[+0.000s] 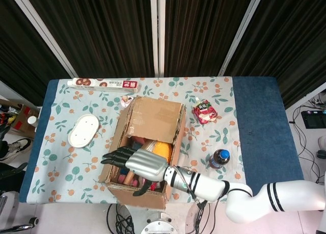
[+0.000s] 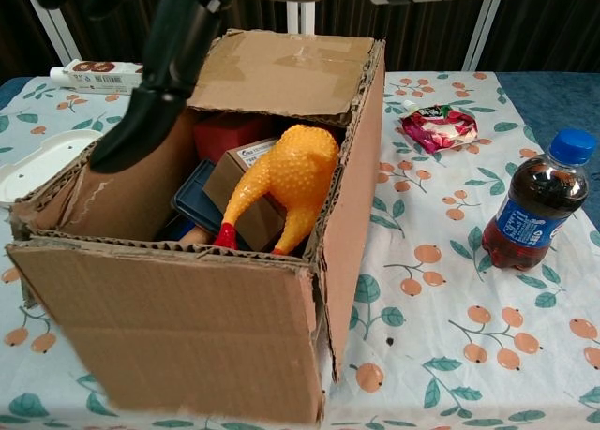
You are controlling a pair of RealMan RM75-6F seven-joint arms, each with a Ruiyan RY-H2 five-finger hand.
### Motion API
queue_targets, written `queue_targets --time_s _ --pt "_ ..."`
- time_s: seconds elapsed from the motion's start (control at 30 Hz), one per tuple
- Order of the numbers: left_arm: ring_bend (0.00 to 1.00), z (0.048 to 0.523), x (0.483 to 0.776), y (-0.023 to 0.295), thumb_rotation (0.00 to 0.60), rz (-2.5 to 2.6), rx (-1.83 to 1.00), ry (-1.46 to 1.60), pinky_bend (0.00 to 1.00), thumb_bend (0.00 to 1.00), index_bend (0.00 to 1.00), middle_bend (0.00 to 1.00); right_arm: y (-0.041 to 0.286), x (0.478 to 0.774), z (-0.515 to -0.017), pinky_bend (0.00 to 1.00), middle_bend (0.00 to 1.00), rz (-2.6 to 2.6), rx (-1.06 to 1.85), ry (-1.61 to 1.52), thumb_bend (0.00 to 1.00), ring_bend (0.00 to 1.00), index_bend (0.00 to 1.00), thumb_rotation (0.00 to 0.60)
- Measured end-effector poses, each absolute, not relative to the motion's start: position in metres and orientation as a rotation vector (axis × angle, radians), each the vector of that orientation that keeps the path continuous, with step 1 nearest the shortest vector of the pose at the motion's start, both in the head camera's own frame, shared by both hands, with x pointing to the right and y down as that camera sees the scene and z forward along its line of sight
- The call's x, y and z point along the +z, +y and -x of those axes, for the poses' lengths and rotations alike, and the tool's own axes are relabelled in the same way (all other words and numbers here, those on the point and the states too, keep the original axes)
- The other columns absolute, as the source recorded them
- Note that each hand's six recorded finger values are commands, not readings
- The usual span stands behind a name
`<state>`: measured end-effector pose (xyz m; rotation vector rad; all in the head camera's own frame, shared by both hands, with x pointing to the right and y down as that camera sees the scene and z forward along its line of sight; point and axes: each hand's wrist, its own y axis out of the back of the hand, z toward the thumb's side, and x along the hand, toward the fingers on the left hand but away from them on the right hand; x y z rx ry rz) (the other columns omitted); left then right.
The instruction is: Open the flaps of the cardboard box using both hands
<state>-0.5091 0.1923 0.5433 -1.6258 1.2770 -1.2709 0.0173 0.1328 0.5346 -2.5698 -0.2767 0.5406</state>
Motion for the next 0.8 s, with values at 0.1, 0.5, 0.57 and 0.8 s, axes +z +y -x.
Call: queue_targets --time_s 0.1,0.5,0.57,0.8 --pt "0.07 0.509 0.544 0.193 0.6 1.624 -1.269 1.281 0.17 0.04 0.0 0.03 0.114 0.545 -0.026 0.0 0.0 2.472 0.598 -0.317 0.0 0.0 0.0 0.6" --pt "0.07 0.507 0.546 0.193 0.6 1.635 -1.266 1.274 0.17 0.04 0.0 0.03 0.063 0.598 -0.035 0.0 0.0 2.14 0.98 -0.401 0.0 0.0 0.0 0.6" --pt "0.07 0.508 0.546 0.193 0.6 1.635 -1.266 1.274 0.17 0.04 0.0 0.03 0.062 0.603 -0.027 0.0 0.0 2.075 1.026 -0.397 0.0 0.0 0.0 0.6" --pt "0.07 0.514 0.549 0.194 0.6 1.638 -1.276 1.277 0.17 0.04 0.0 0.03 0.071 0.616 0.002 0.0 0.0 1.878 1.094 -0.372 0.0 0.0 0.0 0.6"
